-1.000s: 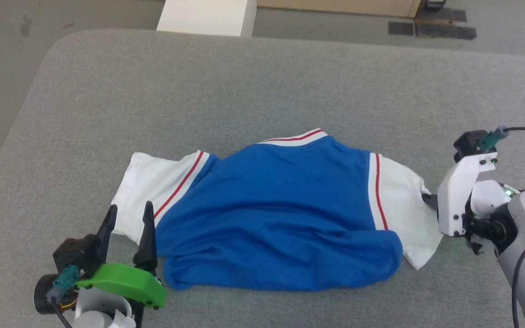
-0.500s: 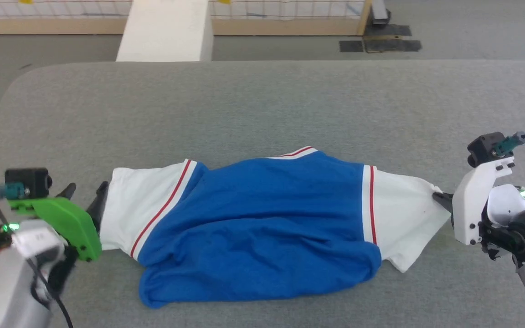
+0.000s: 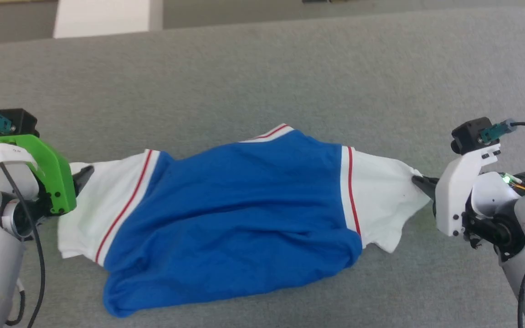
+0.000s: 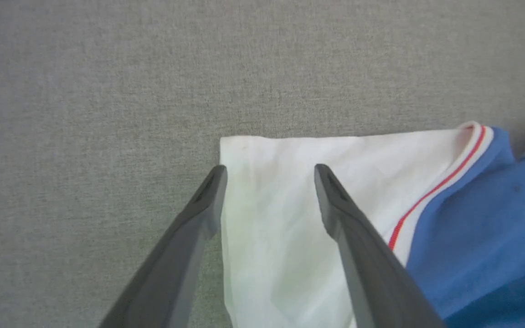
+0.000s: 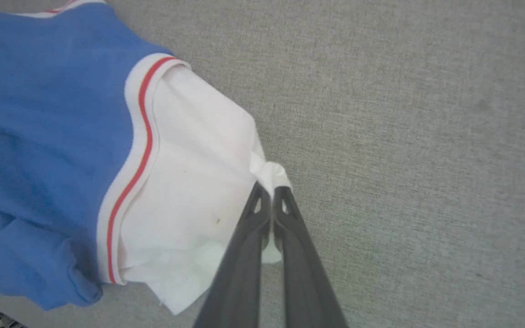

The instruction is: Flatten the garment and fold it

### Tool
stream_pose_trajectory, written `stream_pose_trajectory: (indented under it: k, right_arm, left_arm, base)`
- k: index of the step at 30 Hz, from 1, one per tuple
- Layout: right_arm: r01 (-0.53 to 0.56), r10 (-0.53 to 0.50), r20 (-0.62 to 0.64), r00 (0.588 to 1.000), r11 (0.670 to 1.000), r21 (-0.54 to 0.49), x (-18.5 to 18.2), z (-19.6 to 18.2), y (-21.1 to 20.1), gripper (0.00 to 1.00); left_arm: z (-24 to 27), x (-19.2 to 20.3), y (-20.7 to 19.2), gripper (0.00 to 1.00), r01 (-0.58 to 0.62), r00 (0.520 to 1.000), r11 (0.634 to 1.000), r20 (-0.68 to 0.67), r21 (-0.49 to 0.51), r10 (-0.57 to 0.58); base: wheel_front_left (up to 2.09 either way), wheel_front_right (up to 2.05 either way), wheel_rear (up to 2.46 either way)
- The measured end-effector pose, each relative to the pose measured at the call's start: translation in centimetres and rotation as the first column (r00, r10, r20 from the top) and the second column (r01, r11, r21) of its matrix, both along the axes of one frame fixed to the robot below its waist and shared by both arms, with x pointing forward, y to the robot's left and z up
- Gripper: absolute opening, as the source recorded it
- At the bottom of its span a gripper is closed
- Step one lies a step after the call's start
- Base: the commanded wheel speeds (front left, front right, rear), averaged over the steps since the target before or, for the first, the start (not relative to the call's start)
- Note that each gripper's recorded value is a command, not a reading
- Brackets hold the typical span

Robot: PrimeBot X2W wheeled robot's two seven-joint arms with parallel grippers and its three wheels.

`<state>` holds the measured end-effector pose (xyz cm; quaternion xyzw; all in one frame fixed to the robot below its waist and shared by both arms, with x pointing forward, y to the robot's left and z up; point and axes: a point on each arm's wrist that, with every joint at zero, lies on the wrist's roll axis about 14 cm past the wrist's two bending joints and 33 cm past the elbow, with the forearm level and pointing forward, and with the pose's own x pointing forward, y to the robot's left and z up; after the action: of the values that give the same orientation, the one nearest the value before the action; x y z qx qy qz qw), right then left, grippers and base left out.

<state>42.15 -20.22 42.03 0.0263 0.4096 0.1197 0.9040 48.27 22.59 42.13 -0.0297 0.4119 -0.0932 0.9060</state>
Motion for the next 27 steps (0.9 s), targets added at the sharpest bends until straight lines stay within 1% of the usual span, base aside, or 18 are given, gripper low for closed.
stream_pose_trajectory:
  k: [5,11,12,13,14,21,23,27]
  right_arm:
    - [0.015,-0.015,-0.034,0.999,1.0,0.007,-0.3,-1.4,-0.1,0.0]
    - [0.042,-0.042,-0.069,0.997,0.999,0.007,-0.8,-2.8,-0.8,0.0]
    - [0.046,-0.045,-0.07,0.996,0.999,0.007,-0.8,-2.9,-0.9,0.0]
    - [0.049,-0.048,-0.072,0.996,0.999,0.007,-0.8,-3.0,-1.0,0.0]
    - [0.05,-0.05,-0.074,0.996,0.999,0.006,-0.8,-3.1,-1.1,0.0]
    - [0.044,-0.044,-0.037,0.998,0.999,-0.002,-0.4,-2.1,-1.1,0.0]
    - [0.04,-0.04,-0.002,0.999,0.999,-0.001,0.1,-1.2,-0.9,0.0]
    - [0.048,-0.045,0.089,0.995,0.999,-0.026,1.3,1.0,-1.6,0.0]
  left_arm:
    - [-4.1,-0.5,0.8,1.0,0.0,0.987,0.999,-0.161,0.044,0.007]
    - [-6.1,0.1,0.4,1.0,0.035,0.975,0.998,-0.223,0.061,-0.02]
    - [-6.3,0.1,0.3,0.83,0.039,0.973,0.997,-0.231,0.06,-0.024]
    - [-6.4,0.2,0.2,0.14,0.039,0.971,0.998,-0.237,0.056,-0.025]
    - [-6.5,0.2,0.2,0.0,0.041,0.97,0.998,-0.24,0.055,-0.027]
    - [-5.6,0.0,-0.6,0.0,0.062,0.978,0.996,-0.204,0.057,-0.049]
    - [-5.1,-0.1,-0.5,0.0,0.071,0.982,0.994,-0.179,0.078,-0.056]
    - [-3.2,0.6,-0.4,0.0,0.076,0.995,0.989,-0.077,0.126,-0.066]
  base:
    - [0.0,0.0,0.0]
    - [0.0,0.0,0.0]
    - [0.0,0.0,0.0]
    - [0.0,0.0,0.0]
    - [0.0,0.0,0.0]
    - [0.0,0.0,0.0]
    - [0.0,0.0,0.0]
    - [0.0,0.0,0.0]
